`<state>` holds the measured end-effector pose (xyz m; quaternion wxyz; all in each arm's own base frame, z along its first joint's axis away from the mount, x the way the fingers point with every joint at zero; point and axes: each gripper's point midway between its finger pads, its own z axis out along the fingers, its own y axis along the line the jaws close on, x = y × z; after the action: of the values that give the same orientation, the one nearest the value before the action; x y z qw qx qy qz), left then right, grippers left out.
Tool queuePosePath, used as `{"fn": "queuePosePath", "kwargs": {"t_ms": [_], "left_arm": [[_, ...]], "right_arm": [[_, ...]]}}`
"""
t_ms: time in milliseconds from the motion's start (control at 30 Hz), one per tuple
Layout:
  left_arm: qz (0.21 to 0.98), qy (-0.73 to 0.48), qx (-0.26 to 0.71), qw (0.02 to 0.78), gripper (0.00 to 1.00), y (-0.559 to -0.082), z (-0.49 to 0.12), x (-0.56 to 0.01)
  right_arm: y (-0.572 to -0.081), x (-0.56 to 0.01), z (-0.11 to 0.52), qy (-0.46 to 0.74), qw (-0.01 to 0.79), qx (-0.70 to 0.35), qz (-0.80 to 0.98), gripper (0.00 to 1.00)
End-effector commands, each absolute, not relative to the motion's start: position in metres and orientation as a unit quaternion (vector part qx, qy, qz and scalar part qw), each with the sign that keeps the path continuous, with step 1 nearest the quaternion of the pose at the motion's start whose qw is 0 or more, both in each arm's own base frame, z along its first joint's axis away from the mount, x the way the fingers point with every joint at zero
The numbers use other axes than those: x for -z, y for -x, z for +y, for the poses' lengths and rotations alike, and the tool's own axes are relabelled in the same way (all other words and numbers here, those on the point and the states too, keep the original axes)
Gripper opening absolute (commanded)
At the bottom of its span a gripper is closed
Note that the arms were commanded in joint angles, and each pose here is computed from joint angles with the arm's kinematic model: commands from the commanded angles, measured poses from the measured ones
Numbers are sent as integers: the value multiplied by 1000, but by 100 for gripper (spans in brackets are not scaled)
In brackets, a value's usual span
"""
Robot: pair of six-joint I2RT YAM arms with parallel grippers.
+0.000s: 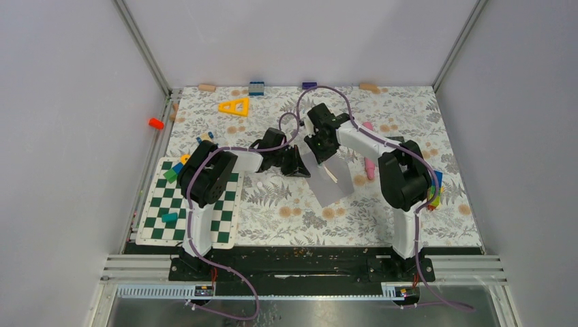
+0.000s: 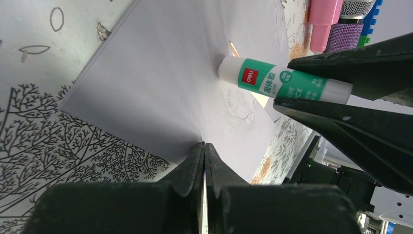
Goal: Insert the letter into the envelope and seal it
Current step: Paint the envelope at the center of the board.
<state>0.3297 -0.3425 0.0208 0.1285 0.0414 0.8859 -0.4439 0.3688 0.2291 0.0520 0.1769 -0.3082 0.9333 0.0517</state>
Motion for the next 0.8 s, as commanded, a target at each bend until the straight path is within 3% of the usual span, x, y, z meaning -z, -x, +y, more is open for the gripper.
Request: {"fn": "queuePosePath", "kwargs": {"t_ms": [0, 767], "left_arm": [[898, -52, 414, 143, 0, -332, -341, -11], [903, -55, 396, 155, 0, -332, -341, -12]], "right_arm": [[-353, -66, 223, 338, 176, -47, 924, 0], [-303, -62, 223, 352, 121, -109, 922, 0]]}}
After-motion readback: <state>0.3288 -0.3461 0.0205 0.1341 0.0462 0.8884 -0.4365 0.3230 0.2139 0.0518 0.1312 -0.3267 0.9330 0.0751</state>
